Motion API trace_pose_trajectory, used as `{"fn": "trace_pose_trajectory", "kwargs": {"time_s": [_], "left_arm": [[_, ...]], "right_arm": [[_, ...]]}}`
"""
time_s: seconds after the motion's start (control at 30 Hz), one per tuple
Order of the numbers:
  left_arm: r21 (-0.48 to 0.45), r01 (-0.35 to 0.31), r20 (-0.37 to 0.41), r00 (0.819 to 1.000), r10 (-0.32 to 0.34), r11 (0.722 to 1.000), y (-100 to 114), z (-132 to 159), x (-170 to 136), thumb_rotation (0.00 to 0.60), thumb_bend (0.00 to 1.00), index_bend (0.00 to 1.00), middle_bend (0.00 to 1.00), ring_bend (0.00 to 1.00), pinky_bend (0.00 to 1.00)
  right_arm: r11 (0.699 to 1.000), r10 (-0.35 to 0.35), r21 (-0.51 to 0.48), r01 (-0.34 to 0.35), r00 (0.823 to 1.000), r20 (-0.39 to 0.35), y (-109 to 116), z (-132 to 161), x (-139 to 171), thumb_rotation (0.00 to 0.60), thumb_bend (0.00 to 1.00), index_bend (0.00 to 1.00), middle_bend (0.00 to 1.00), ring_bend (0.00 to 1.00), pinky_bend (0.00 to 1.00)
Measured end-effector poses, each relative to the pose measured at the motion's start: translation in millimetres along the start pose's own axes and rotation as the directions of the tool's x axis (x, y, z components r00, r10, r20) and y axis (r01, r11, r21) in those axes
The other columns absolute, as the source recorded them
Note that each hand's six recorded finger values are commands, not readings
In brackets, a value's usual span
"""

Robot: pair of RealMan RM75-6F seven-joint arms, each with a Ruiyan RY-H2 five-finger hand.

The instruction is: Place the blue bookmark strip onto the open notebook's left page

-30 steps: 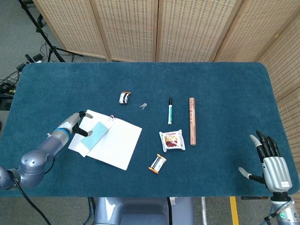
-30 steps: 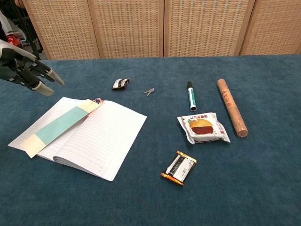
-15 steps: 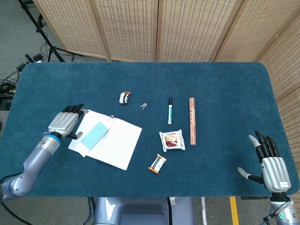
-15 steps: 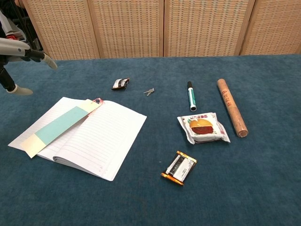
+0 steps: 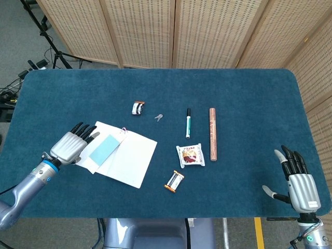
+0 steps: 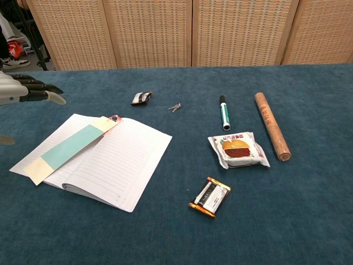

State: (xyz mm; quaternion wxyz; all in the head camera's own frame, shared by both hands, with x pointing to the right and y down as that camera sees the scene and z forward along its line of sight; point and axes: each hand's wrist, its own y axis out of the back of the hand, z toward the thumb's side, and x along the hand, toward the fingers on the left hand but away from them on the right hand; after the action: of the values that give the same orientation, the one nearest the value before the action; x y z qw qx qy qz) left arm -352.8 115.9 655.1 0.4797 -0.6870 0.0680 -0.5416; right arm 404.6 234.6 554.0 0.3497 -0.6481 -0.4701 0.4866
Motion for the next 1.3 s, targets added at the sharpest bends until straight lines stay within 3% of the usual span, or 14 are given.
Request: {"fn": "trace_pose_trajectory", "kwargs": {"time_s": [0.5, 0.8, 1.3], "left_arm": [[0.096, 0.090, 0.038, 0.995, -0.094, 0.991, -14.2, 9.4, 5.4, 0.600, 0.26, 0.00, 0.00, 0.00, 0.00], [0.092, 0.141, 0.039, 0.989, -0.145, 0.986, -18.3, 14.4, 9.3, 0.600, 0.27, 0.00, 0.00, 0.00, 0.00], [0.081, 0.140, 0.071, 0.987, -0.146, 0.987, -8.4, 38.1, 37.7, 0.600, 0.27, 0.00, 0.00, 0.00, 0.00]], "right_arm": [[1.000, 0.002, 0.002, -0.002, 1.000, 0.001, -1.7, -0.3, -1.3, 0.600, 0.16, 0.00, 0.00, 0.00, 0.00], [1.000, 0.002, 0.000, -0.002, 1.000, -0.001, -1.6, 0.2, -1.0, 0.600, 0.16, 0.00, 0.00, 0.00, 0.00], [1.000, -0.004, -0.009, 0.004, 1.000, 0.011, 0.9, -3.4, -1.7, 0.600, 0.16, 0.00, 0.00, 0.00, 0.00]]}}
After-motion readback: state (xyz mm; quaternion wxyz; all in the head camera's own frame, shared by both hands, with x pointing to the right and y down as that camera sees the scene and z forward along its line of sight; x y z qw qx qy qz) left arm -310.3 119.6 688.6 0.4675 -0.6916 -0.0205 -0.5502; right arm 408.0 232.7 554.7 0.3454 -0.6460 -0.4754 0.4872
